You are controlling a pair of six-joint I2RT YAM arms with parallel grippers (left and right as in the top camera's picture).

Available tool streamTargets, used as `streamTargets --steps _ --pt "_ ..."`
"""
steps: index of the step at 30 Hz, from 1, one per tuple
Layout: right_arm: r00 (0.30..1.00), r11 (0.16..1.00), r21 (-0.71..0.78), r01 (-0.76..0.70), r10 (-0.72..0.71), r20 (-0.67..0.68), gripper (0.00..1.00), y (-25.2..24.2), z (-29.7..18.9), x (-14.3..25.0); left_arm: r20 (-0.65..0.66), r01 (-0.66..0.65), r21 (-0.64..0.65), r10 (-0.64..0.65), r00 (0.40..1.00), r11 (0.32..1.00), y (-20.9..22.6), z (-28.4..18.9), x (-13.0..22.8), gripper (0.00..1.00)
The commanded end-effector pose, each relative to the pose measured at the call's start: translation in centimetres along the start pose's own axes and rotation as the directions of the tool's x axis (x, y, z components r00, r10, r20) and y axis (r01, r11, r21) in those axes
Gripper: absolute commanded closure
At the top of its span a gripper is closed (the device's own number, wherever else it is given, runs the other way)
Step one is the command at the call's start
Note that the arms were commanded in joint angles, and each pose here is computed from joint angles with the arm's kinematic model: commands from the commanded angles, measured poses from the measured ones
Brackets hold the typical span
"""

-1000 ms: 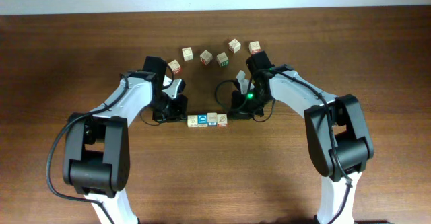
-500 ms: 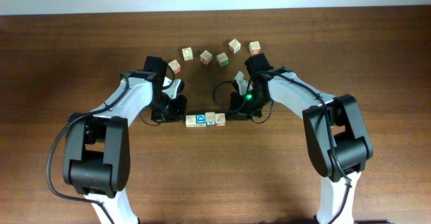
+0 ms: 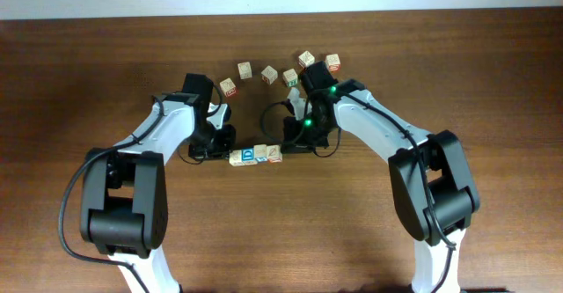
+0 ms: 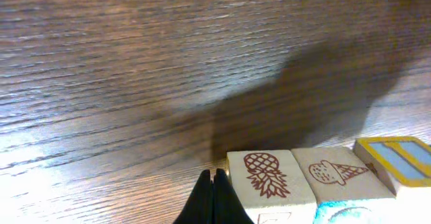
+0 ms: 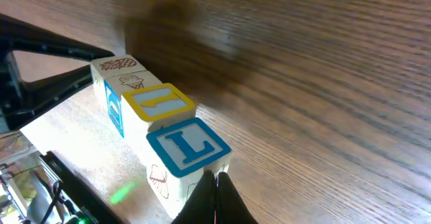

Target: Rotate 4 blocks

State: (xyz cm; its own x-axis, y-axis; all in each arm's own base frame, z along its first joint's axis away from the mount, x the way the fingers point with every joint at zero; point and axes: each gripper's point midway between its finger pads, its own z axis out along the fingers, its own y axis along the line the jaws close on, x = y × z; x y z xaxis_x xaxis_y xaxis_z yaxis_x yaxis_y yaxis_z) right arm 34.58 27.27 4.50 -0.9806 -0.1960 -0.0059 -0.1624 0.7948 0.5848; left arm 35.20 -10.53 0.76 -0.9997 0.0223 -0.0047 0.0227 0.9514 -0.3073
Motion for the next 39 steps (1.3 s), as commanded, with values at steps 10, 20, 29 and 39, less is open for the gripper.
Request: streamTargets --steps 10,20,29,39 --pt "0.986 0.975 -0.149 0.163 -0.164 0.001 0.95 8.1 -0.4 0.8 -0.023 -0.023 0.158 0.027 0.999 0.987 -3.8 0.1 0.6 1.00" --pt "0.983 0.970 -0.157 0.183 -0.185 0.005 0.95 9.1 0.2 1.0 -0.023 -0.023 0.157 0.027 0.999 0.987 -3.8 0.1 0.6 1.00" --pt "0.986 0.976 -0.139 0.168 -0.167 0.017 0.96 8.9 0.2 0.7 -0.022 -0.024 0.157 0.028 0.999 0.987 -3.8 0.1 0.6 1.00" --pt "0.982 0.983 -0.050 0.175 -0.170 0.083 0.96 8.6 1.0 -0.6 0.147 0.081 0.106 -0.096 0.984 0.991 2.4 -3.1 -4.5 1.00"
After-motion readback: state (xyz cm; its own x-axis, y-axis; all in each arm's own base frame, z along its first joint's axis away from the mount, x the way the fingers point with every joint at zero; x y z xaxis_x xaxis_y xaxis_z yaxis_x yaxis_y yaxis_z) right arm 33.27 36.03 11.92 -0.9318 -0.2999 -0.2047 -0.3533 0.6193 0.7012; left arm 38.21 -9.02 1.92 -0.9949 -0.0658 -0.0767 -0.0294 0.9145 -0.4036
